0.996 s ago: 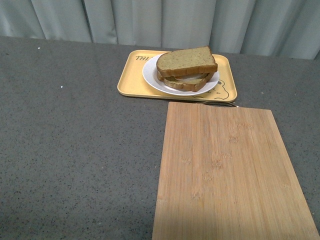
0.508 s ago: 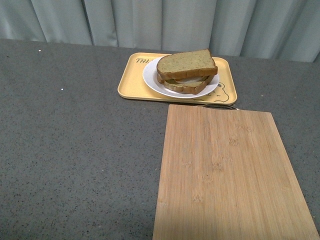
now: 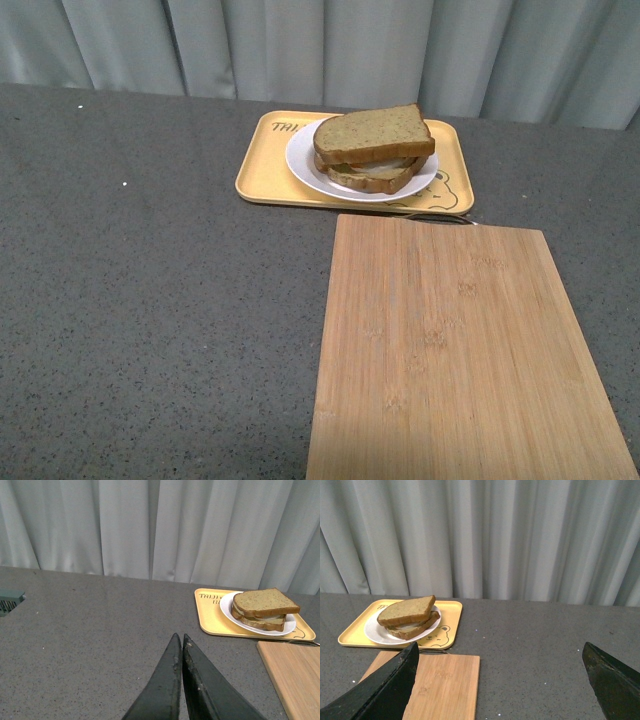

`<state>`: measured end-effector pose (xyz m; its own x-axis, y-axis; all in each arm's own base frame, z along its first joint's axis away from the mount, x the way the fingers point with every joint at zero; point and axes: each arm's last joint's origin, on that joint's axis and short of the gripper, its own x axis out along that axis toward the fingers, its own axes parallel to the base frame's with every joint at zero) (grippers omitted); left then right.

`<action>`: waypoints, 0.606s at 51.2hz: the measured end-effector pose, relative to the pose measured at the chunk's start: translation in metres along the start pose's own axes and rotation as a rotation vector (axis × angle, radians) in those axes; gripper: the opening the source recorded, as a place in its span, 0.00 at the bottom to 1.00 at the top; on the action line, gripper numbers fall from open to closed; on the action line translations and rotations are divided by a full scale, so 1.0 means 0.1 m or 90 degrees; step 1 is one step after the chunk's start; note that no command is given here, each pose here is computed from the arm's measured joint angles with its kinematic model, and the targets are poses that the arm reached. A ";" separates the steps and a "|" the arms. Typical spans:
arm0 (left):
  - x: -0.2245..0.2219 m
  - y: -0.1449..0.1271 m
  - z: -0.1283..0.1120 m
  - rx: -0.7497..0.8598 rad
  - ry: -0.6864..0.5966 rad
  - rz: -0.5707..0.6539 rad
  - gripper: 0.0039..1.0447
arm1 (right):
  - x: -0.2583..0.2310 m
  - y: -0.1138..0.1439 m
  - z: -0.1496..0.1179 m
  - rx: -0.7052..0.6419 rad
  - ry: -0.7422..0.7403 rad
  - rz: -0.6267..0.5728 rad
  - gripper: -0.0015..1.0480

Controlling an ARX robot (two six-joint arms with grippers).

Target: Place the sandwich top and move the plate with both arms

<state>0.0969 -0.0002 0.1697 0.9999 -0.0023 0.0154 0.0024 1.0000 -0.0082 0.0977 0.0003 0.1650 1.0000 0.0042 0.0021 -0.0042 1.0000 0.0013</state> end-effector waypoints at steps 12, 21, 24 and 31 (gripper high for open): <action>0.00 0.00 0.00 0.000 0.000 0.000 0.46 | 0.00 0.00 0.00 0.000 0.000 0.000 0.91; 0.00 0.00 0.00 0.000 0.000 0.000 0.74 | 0.00 0.00 0.00 0.000 0.000 0.000 0.91; 0.00 0.00 0.00 0.000 0.000 0.000 0.82 | 0.00 0.00 0.00 0.000 0.000 0.000 0.91; 0.00 0.00 0.00 0.001 0.000 0.000 0.94 | 0.00 0.00 0.00 0.000 0.000 0.000 0.91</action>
<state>0.0968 -0.0002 0.1698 0.9999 -0.0023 0.0162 0.0024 1.0000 -0.0071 0.0977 0.0003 0.1650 1.0000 0.0042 0.0021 -0.0042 1.0000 0.0013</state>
